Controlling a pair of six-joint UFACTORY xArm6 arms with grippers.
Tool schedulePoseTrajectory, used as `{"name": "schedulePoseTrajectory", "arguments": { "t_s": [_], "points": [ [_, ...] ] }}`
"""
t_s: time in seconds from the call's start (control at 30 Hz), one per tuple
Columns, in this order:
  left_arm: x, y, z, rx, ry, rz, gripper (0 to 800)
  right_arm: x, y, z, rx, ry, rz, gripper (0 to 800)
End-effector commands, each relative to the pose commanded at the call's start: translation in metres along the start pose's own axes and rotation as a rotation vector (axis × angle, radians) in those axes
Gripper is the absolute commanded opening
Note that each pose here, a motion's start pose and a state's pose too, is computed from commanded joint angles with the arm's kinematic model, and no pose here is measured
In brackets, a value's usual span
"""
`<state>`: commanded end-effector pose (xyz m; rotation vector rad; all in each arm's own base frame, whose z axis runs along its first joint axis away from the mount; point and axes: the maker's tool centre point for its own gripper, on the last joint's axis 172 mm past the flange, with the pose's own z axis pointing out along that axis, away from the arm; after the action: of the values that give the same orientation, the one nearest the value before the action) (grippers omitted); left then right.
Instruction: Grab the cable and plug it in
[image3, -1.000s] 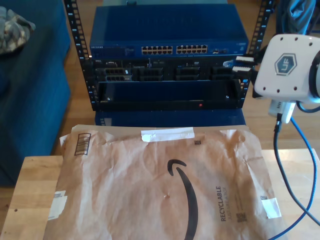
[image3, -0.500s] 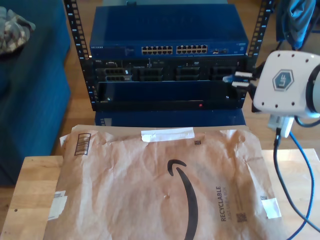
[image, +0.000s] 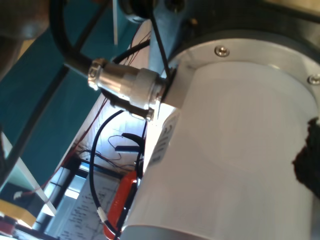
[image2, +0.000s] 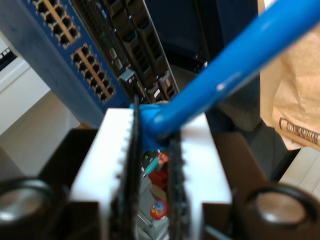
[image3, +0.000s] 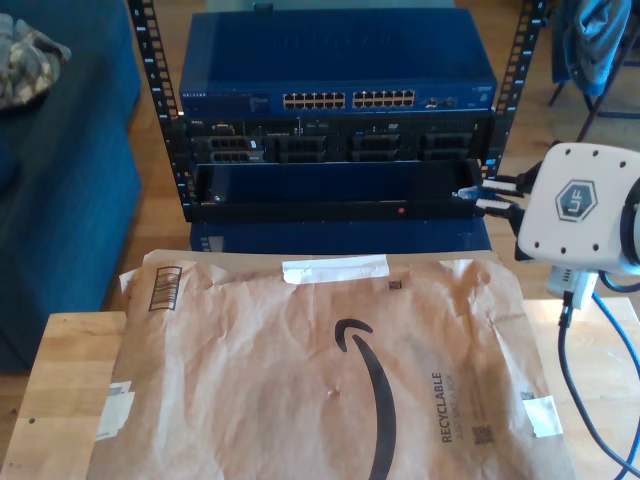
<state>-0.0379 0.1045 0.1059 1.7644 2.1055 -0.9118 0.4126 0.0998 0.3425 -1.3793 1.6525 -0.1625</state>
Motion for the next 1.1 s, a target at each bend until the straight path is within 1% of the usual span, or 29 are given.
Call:
{"name": "schedulePoseTrajectory", "arguments": {
  "t_s": [0.07,0.13,0.2,0.3,0.37,0.43,0.57,0.67,0.77,0.87,0.97,1.07,1.1],
  "points": [
    [0.007,-0.002,0.001,-0.033,0.015,0.009,800,0.0,0.0,0.0,0.0,0.0,0.001,1],
    [0.021,-0.002,0.002,-0.071,0.057,0.041,800,0.0,0.001,0.001,-0.002,0.0,0.002,1],
    [0.03,0.001,0.014,-0.105,0.082,0.049,800,0.003,0.004,0.003,-0.008,0.004,0.004,1],
    [0.039,0.008,0.035,-0.118,0.119,0.074,800,0.007,0.006,0.004,-0.011,0.011,0.011,1],
    [0.046,0.016,0.048,-0.129,0.154,0.08,800,0.015,0.001,0.001,0.002,0.024,0.025,1],
    [0.054,0.02,0.048,-0.142,0.186,0.077,800,0.02,-0.002,-0.001,0.011,0.032,0.031,1],
    [0.053,0.02,0.049,-0.155,0.178,0.065,800,0.022,-0.001,0.001,0.007,0.035,0.033,1],
    [0.052,0.02,0.049,-0.154,0.175,0.066,800,0.029,0.007,0.008,-0.017,0.048,0.042,1],
    [0.052,0.02,0.049,-0.155,0.174,0.065,800,0.032,0.004,0.009,-0.014,0.055,0.045,1],
    [0.052,0.02,0.049,-0.155,0.174,0.065,800,0.044,-0.004,0.014,0.009,0.089,0.05,1],
    [0.052,0.02,0.049,-0.155,0.174,0.065,800,0.048,-0.007,0.017,0.007,0.107,0.039,1],
    [0.052,0.02,0.049,-0.155,0.174,0.065,800,0.047,-0.007,0.018,0.006,0.107,0.032,2],
    [0.052,0.02,0.049,-0.155,0.174,0.065,800,0.048,-0.005,0.019,-0.001,0.111,0.018,1]
  ]
}}
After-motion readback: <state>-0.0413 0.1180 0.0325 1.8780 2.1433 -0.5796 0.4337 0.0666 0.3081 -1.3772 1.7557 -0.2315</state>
